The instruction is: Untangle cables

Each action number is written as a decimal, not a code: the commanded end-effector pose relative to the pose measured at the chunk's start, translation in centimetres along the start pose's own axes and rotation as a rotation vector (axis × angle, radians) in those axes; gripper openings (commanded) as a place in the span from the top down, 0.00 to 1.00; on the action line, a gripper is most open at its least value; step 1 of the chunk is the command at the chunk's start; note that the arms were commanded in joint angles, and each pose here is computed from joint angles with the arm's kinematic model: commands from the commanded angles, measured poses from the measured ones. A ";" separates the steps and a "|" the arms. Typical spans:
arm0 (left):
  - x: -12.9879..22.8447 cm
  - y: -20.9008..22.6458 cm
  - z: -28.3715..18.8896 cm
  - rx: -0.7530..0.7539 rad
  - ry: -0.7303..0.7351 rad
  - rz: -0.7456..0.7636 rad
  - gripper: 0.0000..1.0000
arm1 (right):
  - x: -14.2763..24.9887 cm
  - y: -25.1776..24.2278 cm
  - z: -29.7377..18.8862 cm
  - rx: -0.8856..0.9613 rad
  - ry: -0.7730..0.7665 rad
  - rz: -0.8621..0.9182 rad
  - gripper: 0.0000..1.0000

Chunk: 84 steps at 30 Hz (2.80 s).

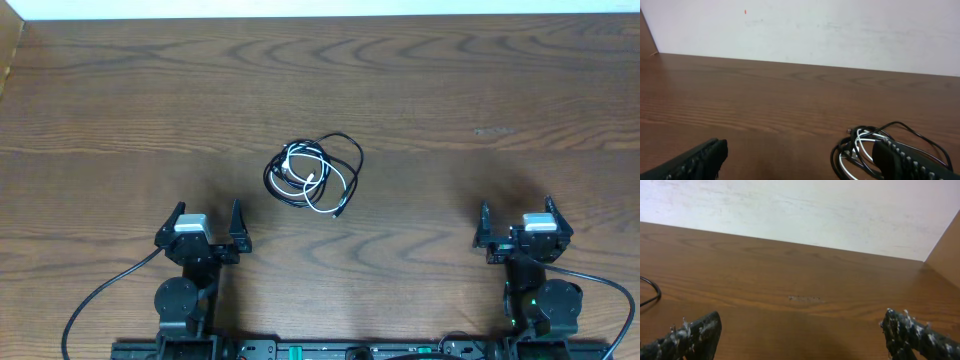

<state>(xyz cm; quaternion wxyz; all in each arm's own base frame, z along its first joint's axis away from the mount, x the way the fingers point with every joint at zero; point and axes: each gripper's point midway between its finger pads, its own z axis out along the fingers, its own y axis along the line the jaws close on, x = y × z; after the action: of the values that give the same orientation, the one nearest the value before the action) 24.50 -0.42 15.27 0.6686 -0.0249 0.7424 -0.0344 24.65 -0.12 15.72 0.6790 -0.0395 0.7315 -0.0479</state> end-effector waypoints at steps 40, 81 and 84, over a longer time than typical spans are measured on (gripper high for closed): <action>1.5 -0.2 0.1 0.016 0.046 0.017 0.02 | 0.0 -0.1 0.0 0.008 0.000 -0.011 0.01; 1.5 -0.2 0.1 0.016 0.046 0.017 0.02 | -5.6 5.9 -1.8 -0.383 -0.215 0.176 0.01; 1.5 -0.2 0.1 0.016 0.046 0.017 0.02 | -7.0 5.8 -2.2 -0.391 -0.267 0.201 0.01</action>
<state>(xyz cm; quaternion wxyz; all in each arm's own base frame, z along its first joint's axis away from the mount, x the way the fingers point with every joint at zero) 24.50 -0.43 15.26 0.6684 -0.0248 0.7426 -0.0346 23.34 6.07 21.49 0.7481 -0.1101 0.6392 0.1401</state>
